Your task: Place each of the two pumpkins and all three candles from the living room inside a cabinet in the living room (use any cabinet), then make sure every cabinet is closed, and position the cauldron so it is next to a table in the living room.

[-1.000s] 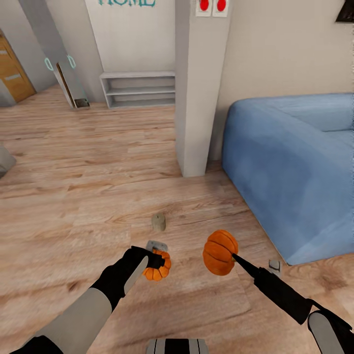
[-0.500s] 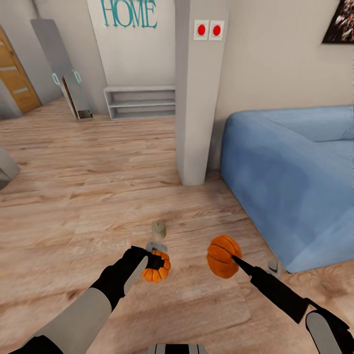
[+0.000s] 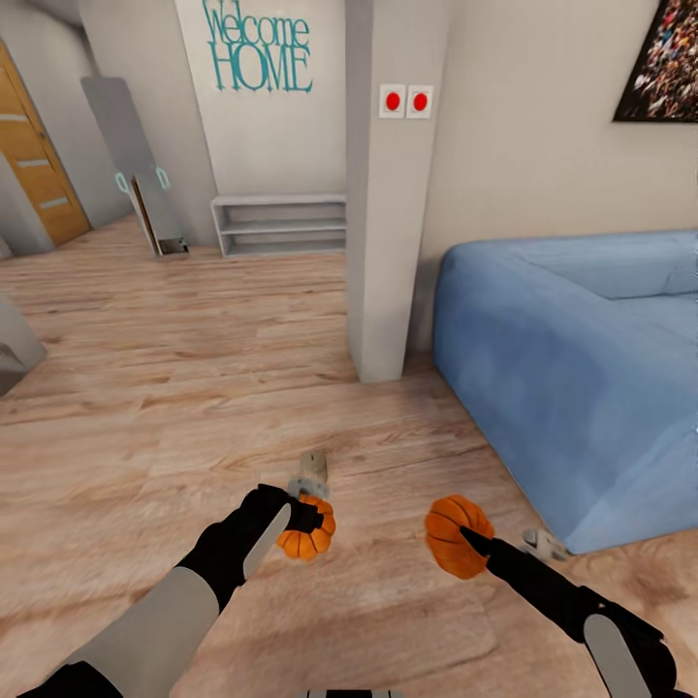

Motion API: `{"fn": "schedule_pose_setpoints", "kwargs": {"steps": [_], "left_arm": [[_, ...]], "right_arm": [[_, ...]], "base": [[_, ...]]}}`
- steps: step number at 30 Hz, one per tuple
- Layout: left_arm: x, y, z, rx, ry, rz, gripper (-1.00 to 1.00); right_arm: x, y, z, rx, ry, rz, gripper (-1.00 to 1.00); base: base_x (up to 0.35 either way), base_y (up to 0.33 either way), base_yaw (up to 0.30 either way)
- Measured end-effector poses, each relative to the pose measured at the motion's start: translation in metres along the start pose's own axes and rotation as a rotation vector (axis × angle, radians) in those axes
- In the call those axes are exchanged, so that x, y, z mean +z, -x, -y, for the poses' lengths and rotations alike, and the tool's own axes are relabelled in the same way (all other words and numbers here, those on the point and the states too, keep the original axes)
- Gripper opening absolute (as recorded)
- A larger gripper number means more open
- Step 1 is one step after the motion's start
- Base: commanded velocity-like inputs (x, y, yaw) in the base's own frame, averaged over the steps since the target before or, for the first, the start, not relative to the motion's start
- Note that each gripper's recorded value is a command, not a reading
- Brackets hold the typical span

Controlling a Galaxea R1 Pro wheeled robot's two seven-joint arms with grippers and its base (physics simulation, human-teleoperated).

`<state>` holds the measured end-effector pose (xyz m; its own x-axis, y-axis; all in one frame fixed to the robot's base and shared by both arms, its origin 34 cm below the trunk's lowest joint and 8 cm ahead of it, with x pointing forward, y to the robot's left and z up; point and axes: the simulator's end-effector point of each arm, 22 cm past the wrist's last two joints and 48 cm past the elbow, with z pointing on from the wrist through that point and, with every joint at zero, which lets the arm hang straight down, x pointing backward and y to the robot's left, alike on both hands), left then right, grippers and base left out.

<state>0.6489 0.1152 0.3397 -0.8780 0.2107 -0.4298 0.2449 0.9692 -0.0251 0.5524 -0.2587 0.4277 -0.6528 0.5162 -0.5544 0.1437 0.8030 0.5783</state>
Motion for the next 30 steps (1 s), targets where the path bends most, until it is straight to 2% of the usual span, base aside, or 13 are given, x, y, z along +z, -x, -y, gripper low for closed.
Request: {"fn": "schedule_pose_setpoints", "kwargs": {"steps": [6, 13, 24, 30], "left_arm": [[-0.012, 0.01, -0.001, 0.003, 0.005, 0.024, -1.0], [-0.025, 0.021, -0.001, 0.011, 0.012, 0.052, -1.0], [-0.046, 0.035, -0.002, 0.018, 0.023, 0.091, -1.0], [-0.056, 0.043, -0.001, 0.019, 0.023, 0.091, -1.0]], "right_arm": [[-0.005, 0.008, 0.003, -0.015, -0.038, 0.016, -1.0], [-0.009, 0.011, -0.015, -0.037, -0.01, 0.028, -1.0], [-0.019, 0.022, -0.031, -0.056, 0.016, 0.061, -1.0], [-0.022, 0.026, -0.045, -0.068, 0.028, 0.053, -1.0]], "base": [[0.0, 0.0, 0.0], [0.0, 0.0, 0.0], [0.0, 0.0, 0.0], [0.0, 0.0, 0.0]]}}
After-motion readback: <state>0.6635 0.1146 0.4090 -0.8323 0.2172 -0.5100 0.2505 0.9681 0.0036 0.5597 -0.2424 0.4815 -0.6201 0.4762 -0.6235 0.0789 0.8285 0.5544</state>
